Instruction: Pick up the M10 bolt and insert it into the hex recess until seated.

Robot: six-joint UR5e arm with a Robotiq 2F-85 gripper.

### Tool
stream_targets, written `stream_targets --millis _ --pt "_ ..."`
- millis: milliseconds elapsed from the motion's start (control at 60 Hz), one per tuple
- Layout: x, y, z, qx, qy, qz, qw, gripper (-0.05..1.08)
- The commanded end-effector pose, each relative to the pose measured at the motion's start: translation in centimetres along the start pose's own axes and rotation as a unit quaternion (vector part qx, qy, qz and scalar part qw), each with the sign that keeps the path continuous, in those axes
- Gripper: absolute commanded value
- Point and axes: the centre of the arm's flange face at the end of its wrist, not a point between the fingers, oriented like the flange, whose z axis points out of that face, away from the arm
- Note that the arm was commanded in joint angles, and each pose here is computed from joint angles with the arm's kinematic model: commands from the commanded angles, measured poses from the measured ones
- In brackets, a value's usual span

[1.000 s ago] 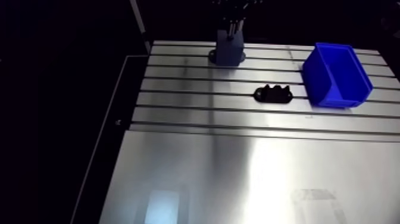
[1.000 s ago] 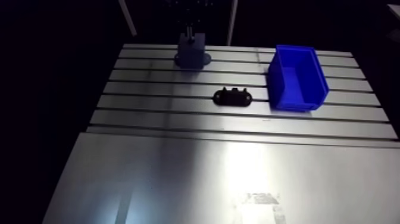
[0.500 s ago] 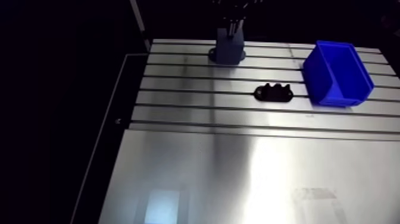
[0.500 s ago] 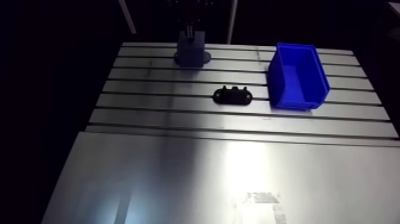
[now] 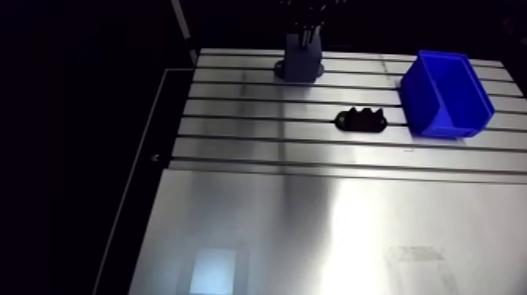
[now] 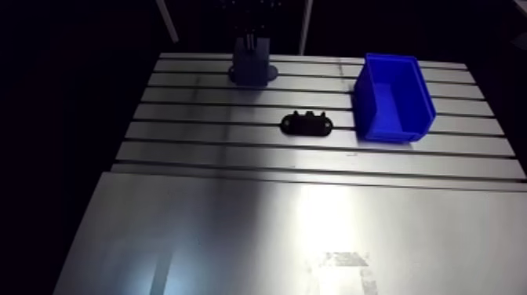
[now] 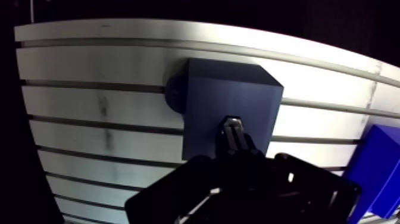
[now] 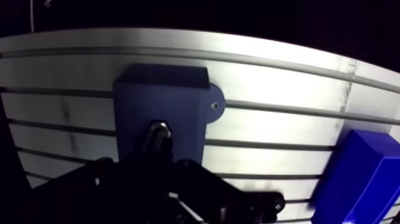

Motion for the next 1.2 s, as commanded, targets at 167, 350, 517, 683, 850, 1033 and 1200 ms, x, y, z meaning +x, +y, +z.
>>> stream_targets --millis 167,350,517,683,850,1033,1200 --pt "0.09 0.10 -0.06 -0.0002 0.001 -0.001 1.000 1.07" --pt "0.04 -0.01 0.01 -0.0002 0.000 -0.002 1.000 1.07" --pt "0.04 -0.01 0.01 -0.0002 0.000 -0.002 1.000 1.07" --pt "0.04 0.00 0.29 -0.0007 -0.002 -0.002 1.000 1.07" --pt "0.08 -0.08 0.22 -0.0009 -0.001 -0.002 1.000 1.07" --pt "0.08 0.01 0.22 -0.0008 -0.001 -0.002 1.000 1.07" --pt "0.11 0.02 0.15 -0.0015 -0.001 -0.002 1.000 1.07"
